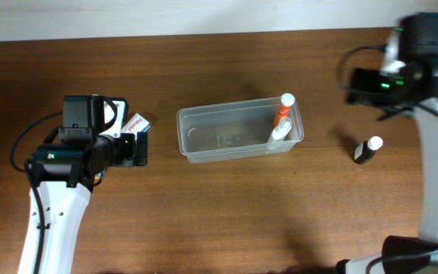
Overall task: Pack container
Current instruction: 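Grasp the small dark bottle with the right gripper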
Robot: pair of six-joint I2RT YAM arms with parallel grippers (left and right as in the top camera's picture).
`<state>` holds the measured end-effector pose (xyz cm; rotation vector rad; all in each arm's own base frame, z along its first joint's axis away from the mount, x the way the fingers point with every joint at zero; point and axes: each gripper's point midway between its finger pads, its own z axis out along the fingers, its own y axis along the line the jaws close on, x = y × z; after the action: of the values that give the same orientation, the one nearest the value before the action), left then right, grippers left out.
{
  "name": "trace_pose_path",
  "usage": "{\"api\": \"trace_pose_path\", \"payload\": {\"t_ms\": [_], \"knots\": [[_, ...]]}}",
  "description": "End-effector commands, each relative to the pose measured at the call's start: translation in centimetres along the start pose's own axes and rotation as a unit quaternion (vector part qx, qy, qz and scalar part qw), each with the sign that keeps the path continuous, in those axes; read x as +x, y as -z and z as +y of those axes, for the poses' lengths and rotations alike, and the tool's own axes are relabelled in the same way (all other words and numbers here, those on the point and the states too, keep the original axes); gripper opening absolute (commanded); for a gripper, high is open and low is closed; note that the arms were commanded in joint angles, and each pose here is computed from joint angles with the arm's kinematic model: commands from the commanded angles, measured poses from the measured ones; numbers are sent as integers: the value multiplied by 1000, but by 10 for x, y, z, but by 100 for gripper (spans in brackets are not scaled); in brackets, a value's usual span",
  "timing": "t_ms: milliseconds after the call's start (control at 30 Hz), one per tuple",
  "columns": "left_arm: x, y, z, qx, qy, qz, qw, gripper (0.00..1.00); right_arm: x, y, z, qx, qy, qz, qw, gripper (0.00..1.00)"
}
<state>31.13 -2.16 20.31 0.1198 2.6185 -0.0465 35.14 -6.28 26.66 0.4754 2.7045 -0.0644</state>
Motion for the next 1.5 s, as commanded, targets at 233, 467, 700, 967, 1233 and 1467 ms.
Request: {"api": "trace_pose_path", "payload": {"t_ms": [233,467,700,967,1233,1467], "knots": [[-9,3,2,-2,-4,-14,1000,99,37,-73,-42,16,-51,144,988,99],[-9,3,2,-2,-4,-14,1000,99,55,-115,-44,23,-50,194,979,98],[-7,3,2,-2,-4,-11,1000,99,68,-145,-45,24,-46,205,977,94],[-6,3,2,-1,-4,-9,1000,99,70,-164,-45,13,-2,193,981,91],[-6,3,2,-1,-4,-8,1000,99,64,-167,-52,14,-10,180,983,75],[-5,3,2,-1,-4,-6,1000,99,67,-169,-65,18,-28,184,982,75]]}}
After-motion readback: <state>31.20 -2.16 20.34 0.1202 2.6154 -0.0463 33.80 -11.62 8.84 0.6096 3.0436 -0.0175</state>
